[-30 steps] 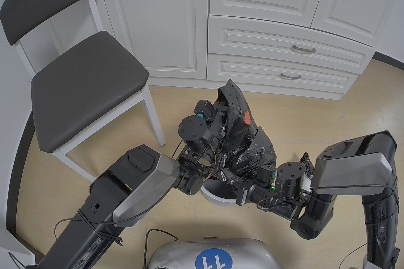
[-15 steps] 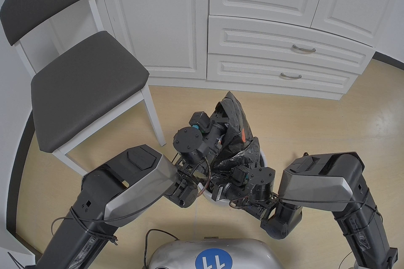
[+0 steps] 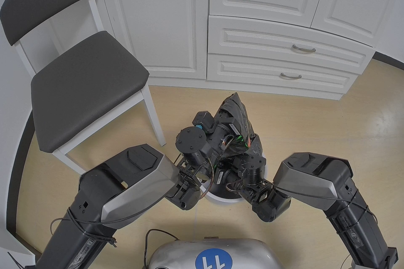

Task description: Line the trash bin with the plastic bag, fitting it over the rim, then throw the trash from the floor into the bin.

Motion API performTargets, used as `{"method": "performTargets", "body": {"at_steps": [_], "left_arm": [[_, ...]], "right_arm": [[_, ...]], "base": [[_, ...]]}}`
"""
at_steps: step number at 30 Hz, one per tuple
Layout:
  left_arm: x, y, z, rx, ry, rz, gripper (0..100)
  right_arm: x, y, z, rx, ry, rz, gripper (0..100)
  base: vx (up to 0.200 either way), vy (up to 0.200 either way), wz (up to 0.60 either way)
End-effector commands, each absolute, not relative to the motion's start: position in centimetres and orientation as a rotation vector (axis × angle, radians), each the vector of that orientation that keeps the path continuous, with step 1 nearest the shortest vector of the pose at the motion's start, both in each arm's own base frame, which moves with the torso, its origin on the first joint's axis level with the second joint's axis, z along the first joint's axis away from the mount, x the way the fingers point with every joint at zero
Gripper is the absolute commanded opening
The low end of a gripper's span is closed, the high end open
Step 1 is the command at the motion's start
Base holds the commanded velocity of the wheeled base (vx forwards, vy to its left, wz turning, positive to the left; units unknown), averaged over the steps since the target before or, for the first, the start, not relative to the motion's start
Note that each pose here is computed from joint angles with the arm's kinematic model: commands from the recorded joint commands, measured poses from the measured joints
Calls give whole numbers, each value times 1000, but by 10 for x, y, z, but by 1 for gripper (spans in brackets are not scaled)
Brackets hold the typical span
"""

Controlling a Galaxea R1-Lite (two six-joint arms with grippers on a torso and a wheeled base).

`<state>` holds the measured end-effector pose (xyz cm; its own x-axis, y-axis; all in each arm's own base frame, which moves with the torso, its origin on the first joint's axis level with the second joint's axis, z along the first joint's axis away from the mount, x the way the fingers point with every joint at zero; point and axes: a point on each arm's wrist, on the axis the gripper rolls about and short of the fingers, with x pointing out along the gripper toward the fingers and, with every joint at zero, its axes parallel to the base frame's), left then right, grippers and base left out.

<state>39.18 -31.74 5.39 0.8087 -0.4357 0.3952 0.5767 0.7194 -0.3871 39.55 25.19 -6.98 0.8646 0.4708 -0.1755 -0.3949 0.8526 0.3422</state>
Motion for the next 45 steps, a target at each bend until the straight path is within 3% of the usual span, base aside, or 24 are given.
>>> {"method": "performTargets", "body": {"at_steps": [1, 10, 18, 27, 36, 40, 45], "left_arm": [[388, -321, 52, -520, -277, -572, 0], [387, -320, 45, -516, -256, -541, 0], [374, -301, 41, -479, -166, -486, 0], [352, -280, 49, -505, -73, -464, 0], [341, -258, 41, -466, -8, -367, 0], [336, -242, 44, -446, 18, -349, 0], [333, -235, 42, -427, 41, -359, 0]], "right_arm": [[418, 238, -76, 290, 249, 387, 0], [414, 227, -55, 216, 273, 375, 0], [342, 201, -1, 172, 345, 415, 0], [283, 162, 43, 204, 252, 428, 0], [277, 161, 78, 338, 154, 446, 0], [277, 174, 90, 503, 146, 478, 0], [285, 184, 75, 607, 216, 475, 0]], "base": [[0, 0, 0], [0, 0, 0], [0, 0, 0], [0, 0, 0], [0, 0, 0], [0, 0, 0], [0, 0, 240]]}}
